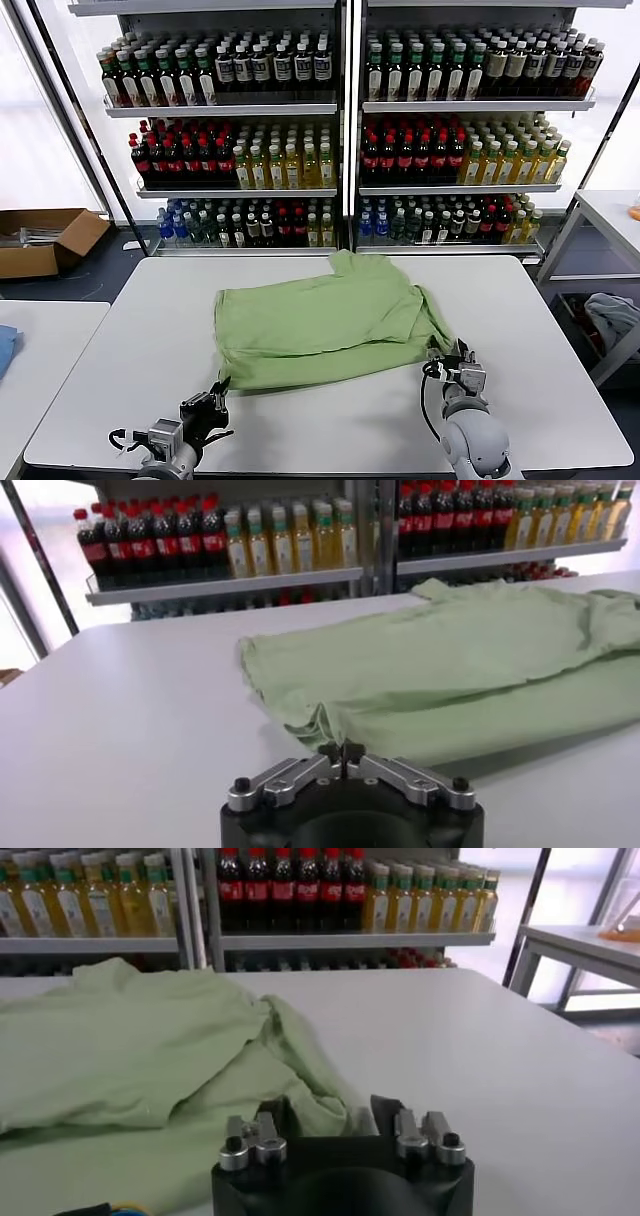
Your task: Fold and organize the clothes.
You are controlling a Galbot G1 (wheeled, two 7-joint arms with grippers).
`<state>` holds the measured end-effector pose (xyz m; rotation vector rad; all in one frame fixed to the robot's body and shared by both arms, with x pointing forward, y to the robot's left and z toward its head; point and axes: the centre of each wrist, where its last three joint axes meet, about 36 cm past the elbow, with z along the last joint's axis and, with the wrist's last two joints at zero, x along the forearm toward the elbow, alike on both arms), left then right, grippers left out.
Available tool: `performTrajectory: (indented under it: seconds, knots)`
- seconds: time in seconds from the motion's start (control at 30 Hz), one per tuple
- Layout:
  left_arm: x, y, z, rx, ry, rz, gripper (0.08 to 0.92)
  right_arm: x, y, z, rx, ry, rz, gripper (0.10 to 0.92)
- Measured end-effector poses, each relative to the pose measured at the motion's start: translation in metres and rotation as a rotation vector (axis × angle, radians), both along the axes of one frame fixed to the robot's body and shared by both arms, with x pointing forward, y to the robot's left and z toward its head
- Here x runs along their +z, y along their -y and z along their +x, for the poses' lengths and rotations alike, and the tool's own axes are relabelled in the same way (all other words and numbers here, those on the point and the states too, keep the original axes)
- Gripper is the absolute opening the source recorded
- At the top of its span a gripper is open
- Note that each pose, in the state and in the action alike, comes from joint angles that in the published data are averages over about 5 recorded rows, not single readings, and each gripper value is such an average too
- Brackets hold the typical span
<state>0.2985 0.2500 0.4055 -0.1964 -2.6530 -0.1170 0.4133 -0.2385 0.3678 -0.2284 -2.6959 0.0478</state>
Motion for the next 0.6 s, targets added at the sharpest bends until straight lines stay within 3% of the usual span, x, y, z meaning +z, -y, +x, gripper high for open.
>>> performTrajectory:
  seconds: [0.33,0.6]
  knots:
    - [-0.002,-0.002,0.002,0.003,-0.005,0.003,0.084,-0.003,0.001,-0.004,-0.001,-0.003,-0.004,0.161]
    - [-0.005,0.0,0.0,0.003,-0.008,-0.007,0.084,0.004,-0.006,-0.024,0.004,0.009,-0.003,0.138]
